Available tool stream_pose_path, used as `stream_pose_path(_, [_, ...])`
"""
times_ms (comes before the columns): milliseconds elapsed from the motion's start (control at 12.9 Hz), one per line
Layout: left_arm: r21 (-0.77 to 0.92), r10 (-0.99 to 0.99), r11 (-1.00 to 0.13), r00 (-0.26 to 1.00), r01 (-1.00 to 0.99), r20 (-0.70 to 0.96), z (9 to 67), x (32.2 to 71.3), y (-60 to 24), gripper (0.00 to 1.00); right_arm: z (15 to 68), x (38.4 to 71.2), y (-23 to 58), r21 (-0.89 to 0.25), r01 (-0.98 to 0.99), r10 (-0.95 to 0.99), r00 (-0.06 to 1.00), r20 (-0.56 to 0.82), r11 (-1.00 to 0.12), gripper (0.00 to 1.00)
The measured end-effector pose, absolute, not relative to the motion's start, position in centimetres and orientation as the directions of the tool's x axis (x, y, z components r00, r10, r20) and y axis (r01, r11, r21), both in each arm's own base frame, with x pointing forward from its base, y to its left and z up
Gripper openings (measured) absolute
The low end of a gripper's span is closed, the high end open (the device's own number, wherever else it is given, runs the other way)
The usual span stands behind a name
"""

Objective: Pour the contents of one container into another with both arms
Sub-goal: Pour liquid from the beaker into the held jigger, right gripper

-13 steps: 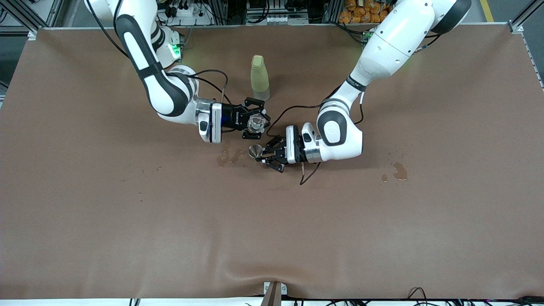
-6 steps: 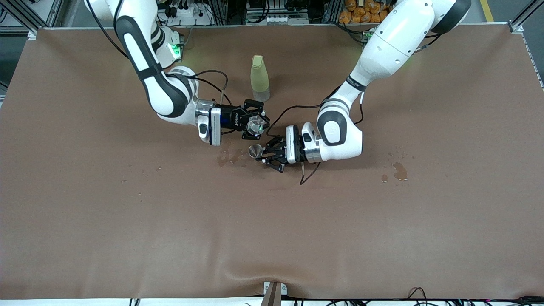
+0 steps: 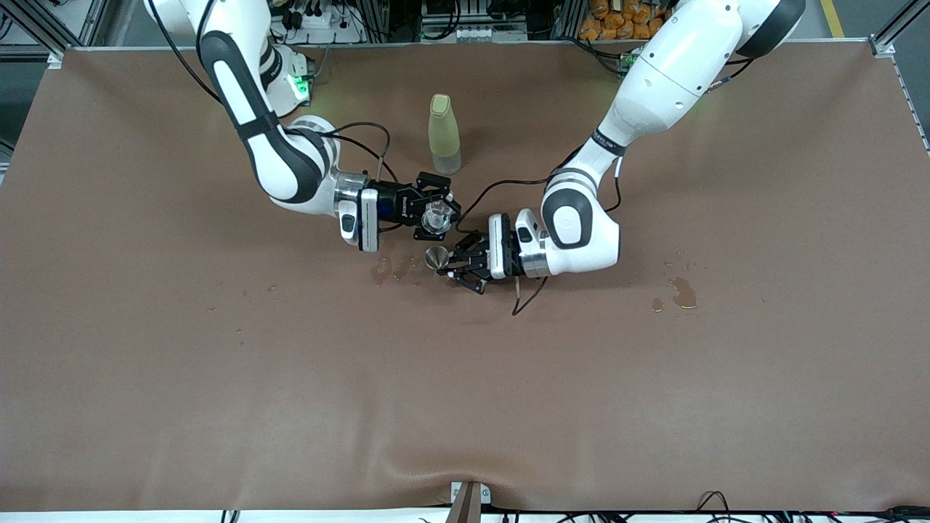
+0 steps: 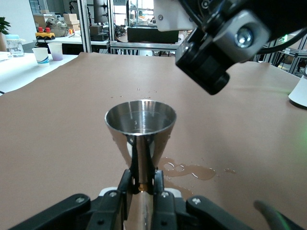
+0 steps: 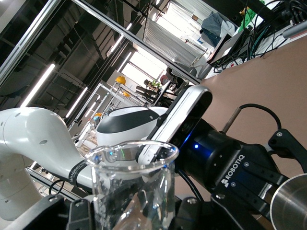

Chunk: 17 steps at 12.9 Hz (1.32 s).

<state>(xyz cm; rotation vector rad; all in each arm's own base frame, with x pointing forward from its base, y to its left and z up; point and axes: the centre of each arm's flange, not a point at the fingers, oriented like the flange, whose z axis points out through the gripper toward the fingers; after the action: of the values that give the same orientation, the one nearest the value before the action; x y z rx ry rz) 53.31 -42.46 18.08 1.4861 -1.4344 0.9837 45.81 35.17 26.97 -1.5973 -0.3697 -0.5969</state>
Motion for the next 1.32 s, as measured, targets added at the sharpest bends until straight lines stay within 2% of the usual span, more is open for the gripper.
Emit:
stream_pose_path(466, [0.044, -0.352, -0.005, 0.043, -0.999, 0.935, 18.00, 53.22, -42.47, 0.21, 26.98, 45.82, 35.18, -0.859, 0.499, -0.119, 0.852, 0.510, -0.111, 0.15])
stream_pose_path(1321, [0.046, -0.353, -0.004, 0.044, -0.999, 0.935, 17.95, 53.18, -42.46, 0.21, 26.99, 45.83, 35.18, -0.954, 0.289, -0.143, 0.944, 0.298, -0.080, 0.15])
